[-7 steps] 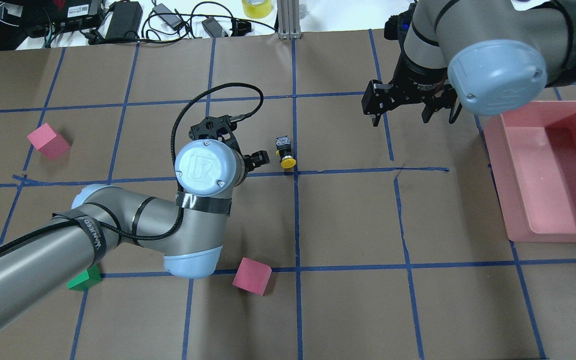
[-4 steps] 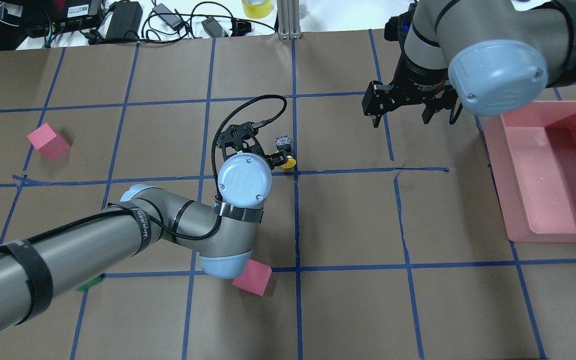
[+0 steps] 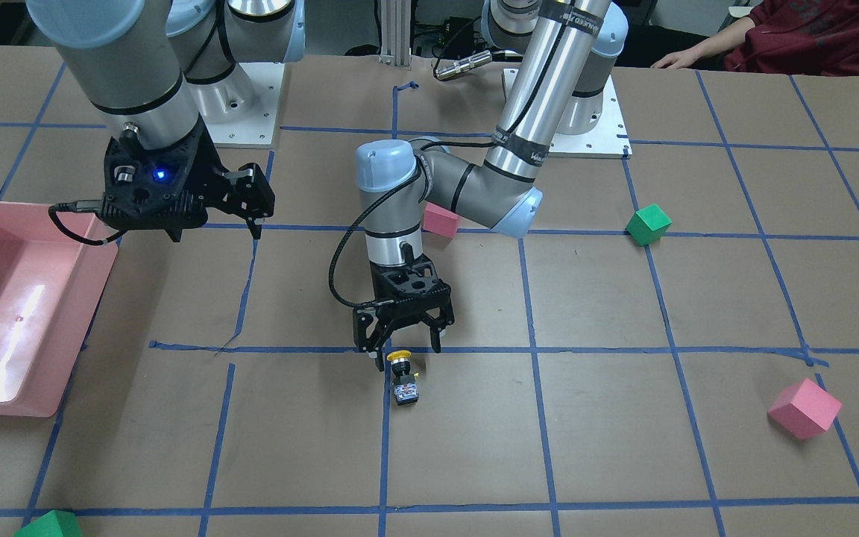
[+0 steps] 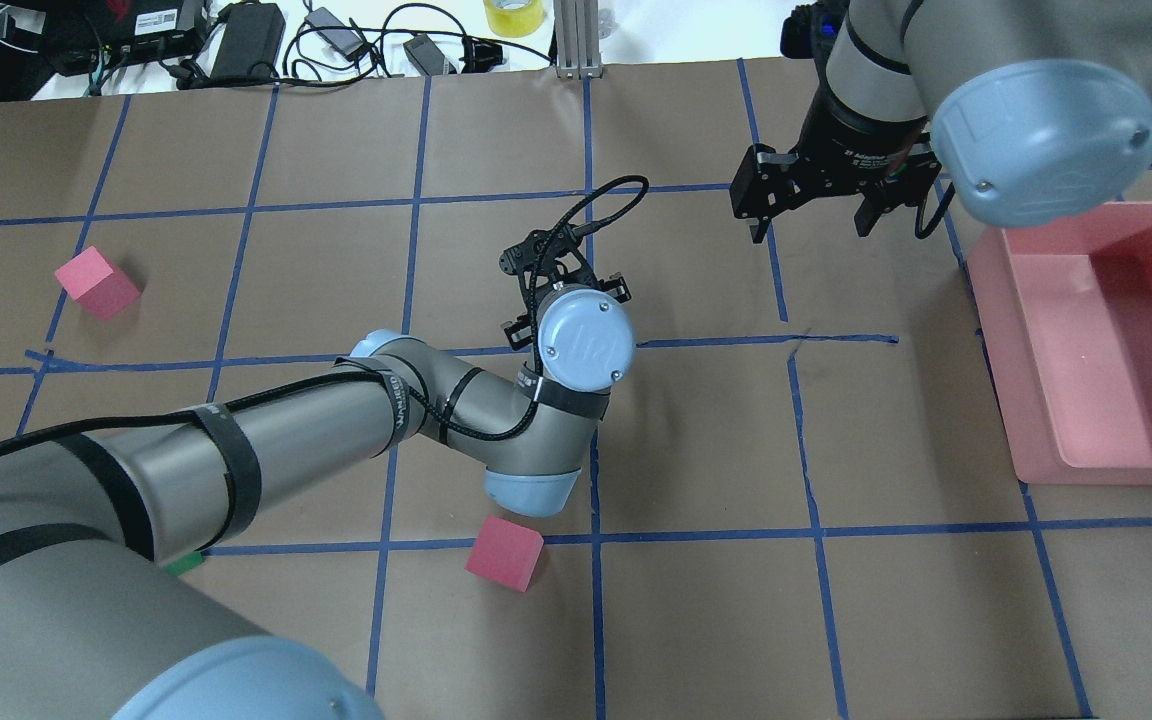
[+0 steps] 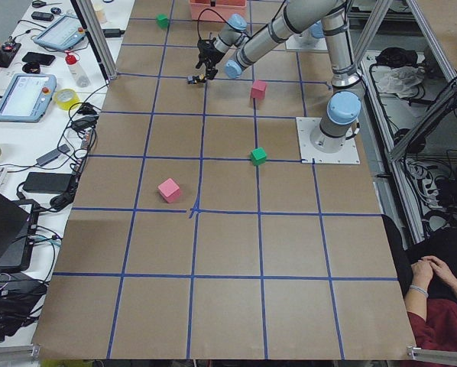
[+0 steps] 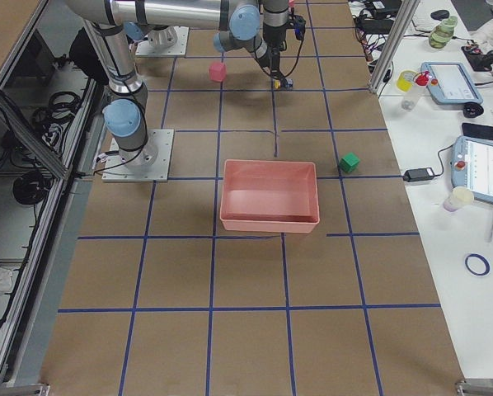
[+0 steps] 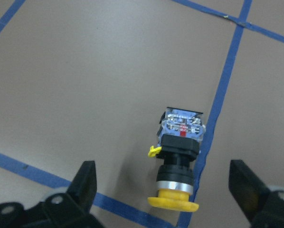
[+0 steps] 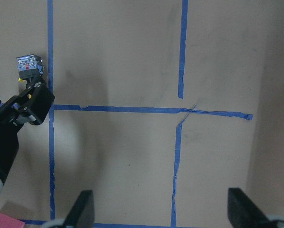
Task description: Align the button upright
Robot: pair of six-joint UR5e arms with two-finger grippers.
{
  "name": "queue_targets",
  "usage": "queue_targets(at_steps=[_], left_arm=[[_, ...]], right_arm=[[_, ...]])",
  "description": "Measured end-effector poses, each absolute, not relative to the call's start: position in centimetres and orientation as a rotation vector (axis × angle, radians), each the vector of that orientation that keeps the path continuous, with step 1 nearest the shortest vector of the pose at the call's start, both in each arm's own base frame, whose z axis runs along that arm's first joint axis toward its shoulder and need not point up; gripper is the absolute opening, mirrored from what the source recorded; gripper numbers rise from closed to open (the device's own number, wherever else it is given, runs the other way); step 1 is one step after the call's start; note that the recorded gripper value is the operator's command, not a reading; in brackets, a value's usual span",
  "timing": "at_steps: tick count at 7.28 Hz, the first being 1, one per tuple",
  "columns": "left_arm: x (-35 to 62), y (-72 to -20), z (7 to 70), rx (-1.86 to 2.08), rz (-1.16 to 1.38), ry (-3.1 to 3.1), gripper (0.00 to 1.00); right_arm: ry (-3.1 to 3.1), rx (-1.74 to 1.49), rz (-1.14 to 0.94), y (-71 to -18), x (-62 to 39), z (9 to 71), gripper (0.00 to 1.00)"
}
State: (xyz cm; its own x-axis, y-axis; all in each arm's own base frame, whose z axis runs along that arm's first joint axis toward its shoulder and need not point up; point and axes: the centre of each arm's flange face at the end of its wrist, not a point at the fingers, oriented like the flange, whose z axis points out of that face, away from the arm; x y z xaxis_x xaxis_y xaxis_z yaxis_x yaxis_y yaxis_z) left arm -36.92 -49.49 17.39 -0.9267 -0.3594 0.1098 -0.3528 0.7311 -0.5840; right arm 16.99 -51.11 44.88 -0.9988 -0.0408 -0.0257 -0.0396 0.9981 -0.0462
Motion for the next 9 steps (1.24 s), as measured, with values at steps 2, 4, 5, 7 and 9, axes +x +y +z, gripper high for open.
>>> queue_targets(at_steps=[2, 4, 5, 7, 9], left_arm=[[-37.8, -50.1, 16.3, -0.454, -0.981, 2.878, 0.98], [-37.8, -50.3, 15.8, -0.351, -0.972, 2.852, 0.96], [-37.8, -50.3, 15.5, -0.337, -0.967, 2.847, 0.94], [-37.8, -50.3, 15.2, -0.331, -0.961, 2.843, 0.82], [-37.8, -50.3, 15.1, -0.329, -0.959, 2.842, 0.72]], right_arm=[[3.111, -0.062, -0.062, -50.5, 17.0, 45.9, 1.0], [3.12, -0.063, -0.033, -50.3, 17.0, 45.4, 1.0], [3.12, -0.064, -0.026, -50.4, 17.0, 45.0, 1.0], [3.122, -0.065, -0.02, -50.4, 17.0, 44.8, 1.0], [3.121, -0.064, -0.036, -50.5, 17.0, 45.0, 1.0]])
